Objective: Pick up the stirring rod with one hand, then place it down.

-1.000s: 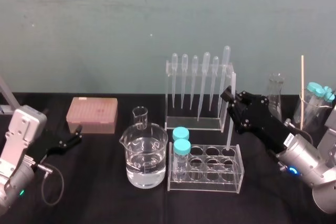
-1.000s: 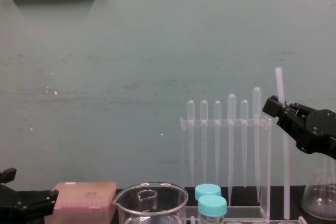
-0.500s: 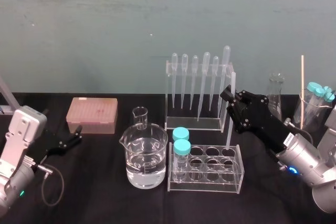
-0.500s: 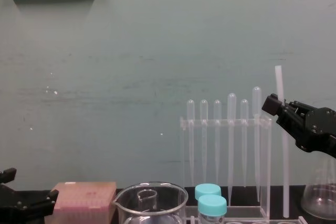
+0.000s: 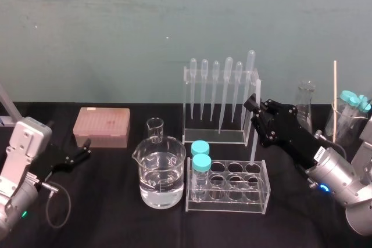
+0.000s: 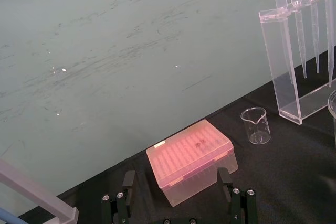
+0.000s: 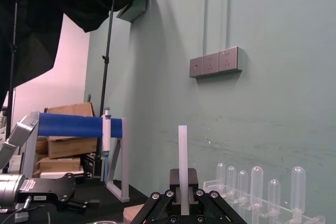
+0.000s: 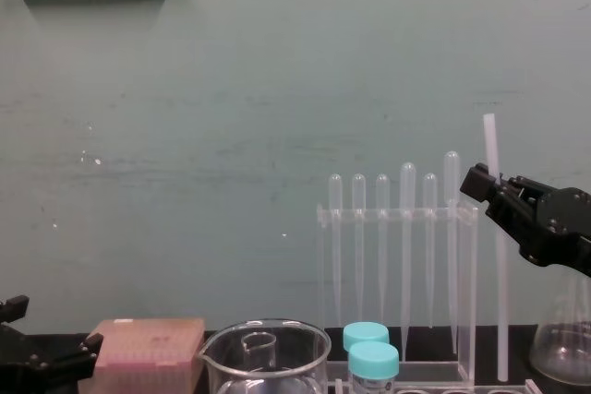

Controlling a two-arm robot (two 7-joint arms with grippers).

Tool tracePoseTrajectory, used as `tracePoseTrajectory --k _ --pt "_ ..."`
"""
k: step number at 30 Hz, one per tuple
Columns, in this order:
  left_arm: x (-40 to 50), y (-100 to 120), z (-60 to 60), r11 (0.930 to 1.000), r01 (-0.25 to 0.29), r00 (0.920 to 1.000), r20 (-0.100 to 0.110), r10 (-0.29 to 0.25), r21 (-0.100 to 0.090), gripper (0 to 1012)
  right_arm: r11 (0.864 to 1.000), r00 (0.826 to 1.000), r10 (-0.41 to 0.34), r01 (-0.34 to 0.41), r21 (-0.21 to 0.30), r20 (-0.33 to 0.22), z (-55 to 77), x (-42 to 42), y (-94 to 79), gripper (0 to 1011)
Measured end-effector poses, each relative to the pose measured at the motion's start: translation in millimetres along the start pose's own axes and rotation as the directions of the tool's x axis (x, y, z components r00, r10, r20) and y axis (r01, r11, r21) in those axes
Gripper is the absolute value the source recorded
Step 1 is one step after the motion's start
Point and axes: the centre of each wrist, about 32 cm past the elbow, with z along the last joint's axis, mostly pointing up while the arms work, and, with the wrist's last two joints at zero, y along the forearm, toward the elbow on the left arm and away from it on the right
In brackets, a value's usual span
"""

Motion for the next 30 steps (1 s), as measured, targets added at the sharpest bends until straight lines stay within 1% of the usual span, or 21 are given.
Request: tracePoseTrajectory --k 30 --pt "0.0 0.0 0.0 1.0 0.0 1.0 0.0 0.0 0.0 1000 1.0 1.0 0.0 0.0 0.0 0.0 0.0 0.0 0.0 70"
